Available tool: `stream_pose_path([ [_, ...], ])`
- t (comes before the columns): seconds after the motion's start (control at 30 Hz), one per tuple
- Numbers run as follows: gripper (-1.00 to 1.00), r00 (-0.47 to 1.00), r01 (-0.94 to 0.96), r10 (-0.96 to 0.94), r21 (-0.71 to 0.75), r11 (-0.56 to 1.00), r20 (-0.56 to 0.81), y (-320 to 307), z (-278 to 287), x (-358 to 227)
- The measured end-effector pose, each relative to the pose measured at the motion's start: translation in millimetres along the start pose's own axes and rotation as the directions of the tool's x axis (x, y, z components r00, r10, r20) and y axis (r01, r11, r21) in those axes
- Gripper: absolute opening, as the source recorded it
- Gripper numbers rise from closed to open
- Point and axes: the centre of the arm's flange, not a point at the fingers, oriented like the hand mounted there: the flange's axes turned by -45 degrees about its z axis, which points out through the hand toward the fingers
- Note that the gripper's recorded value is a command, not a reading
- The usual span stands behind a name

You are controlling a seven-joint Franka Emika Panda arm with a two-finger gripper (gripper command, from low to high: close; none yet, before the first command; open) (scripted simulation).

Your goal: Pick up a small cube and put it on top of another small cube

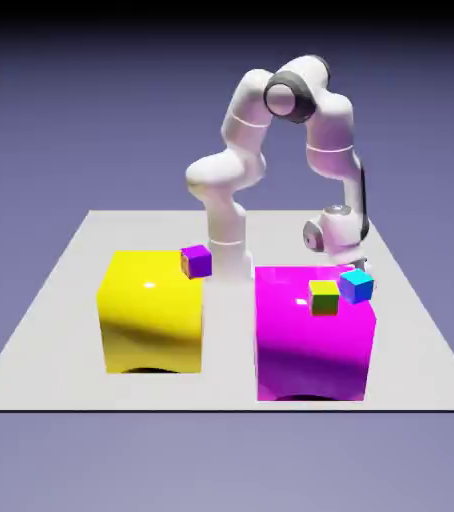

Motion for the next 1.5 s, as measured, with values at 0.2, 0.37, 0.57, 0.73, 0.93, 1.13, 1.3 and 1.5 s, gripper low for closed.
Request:
stream_pose_path([
  [0.2, -1.00, 1.000, 0.011, -0.011, -0.031, 0.999, 0.003, 4, -31, 4],
  [0.37, -1.00, 1.000, -0.002, 0.002, -0.001, 1.000, -0.001, 1, -59, 5],
  [0.57, -1.00, 0.996, -0.083, 0.085, 0.070, 0.994, -0.022, -27, -57, 39],
  [0.73, -1.00, 0.981, -0.179, 0.188, 0.165, 0.970, -0.042, -30, -68, 96],
  [0.93, -1.00, 0.962, -0.240, 0.262, 0.223, 0.945, -0.077, 22, -109, 161],
  [1.13, -1.00, 0.939, -0.292, 0.324, 0.221, 0.930, -0.120, 93, -162, 209],
  [1.3, -1.00, 0.942, -0.287, 0.304, 0.130, 0.949, -0.142, 176, -218, 197],
  [1.5, -1.00, 0.949, -0.291, 0.289, -0.002, 0.957, -0.126, 270, -289, 134],
])
